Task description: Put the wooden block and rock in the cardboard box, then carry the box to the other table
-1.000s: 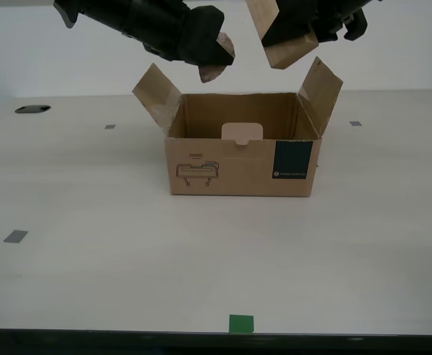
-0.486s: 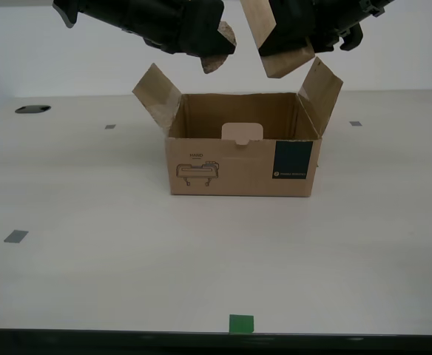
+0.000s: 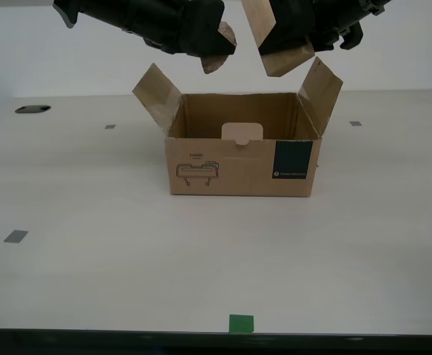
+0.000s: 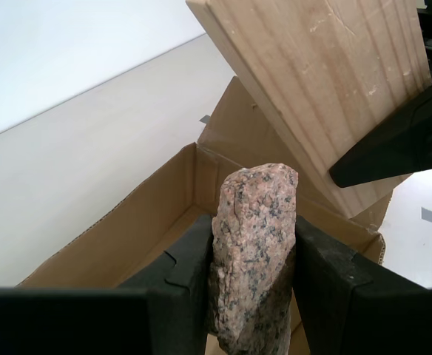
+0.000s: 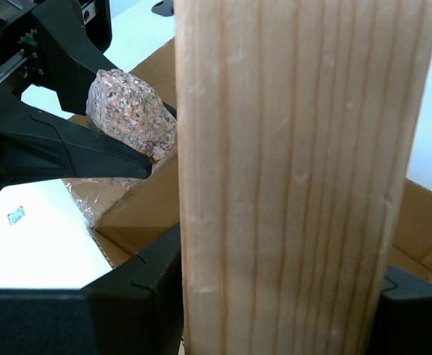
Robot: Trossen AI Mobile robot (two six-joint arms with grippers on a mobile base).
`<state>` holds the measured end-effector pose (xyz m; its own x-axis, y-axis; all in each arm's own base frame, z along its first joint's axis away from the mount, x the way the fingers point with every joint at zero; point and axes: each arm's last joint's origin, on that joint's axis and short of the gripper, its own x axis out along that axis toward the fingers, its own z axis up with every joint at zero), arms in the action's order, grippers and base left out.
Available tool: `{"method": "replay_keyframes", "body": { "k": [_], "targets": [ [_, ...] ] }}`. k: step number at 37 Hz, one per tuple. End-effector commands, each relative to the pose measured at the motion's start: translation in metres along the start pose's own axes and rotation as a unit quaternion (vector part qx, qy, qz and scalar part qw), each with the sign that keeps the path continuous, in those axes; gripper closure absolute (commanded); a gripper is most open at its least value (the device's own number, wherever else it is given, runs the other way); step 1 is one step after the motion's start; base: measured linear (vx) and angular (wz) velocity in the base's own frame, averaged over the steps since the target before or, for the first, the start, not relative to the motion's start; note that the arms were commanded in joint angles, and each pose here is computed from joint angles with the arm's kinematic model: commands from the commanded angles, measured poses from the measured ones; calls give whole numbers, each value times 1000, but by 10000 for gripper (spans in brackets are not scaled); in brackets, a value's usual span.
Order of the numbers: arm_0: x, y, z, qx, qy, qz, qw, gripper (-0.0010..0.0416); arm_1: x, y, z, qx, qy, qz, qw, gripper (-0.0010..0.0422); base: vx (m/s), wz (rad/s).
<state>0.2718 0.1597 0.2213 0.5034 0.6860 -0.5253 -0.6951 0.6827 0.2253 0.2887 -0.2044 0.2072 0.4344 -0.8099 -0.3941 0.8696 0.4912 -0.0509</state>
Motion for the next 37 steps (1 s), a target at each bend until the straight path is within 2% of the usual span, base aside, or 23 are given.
{"method": "replay_keyframes", "body": {
  "k": [1,28,31,37],
  "targets": [
    [0,0,1,-2,-3,3,1000,406,0,0,1,2,-4,-3,1000,412,0,0],
    [0,0,1,-2,-3,3,1000,404,0,-1,1,2,-4,-3,1000,411,0,0],
    [0,0,1,-2,-3,3,1000,402,0,-1,1,2,-4,-3,1000,399,0,0],
    [0,0,1,-5,-3,3,1000,381,0,-1,1,0,-4,-3,1000,345,0,0]
  ]
}}
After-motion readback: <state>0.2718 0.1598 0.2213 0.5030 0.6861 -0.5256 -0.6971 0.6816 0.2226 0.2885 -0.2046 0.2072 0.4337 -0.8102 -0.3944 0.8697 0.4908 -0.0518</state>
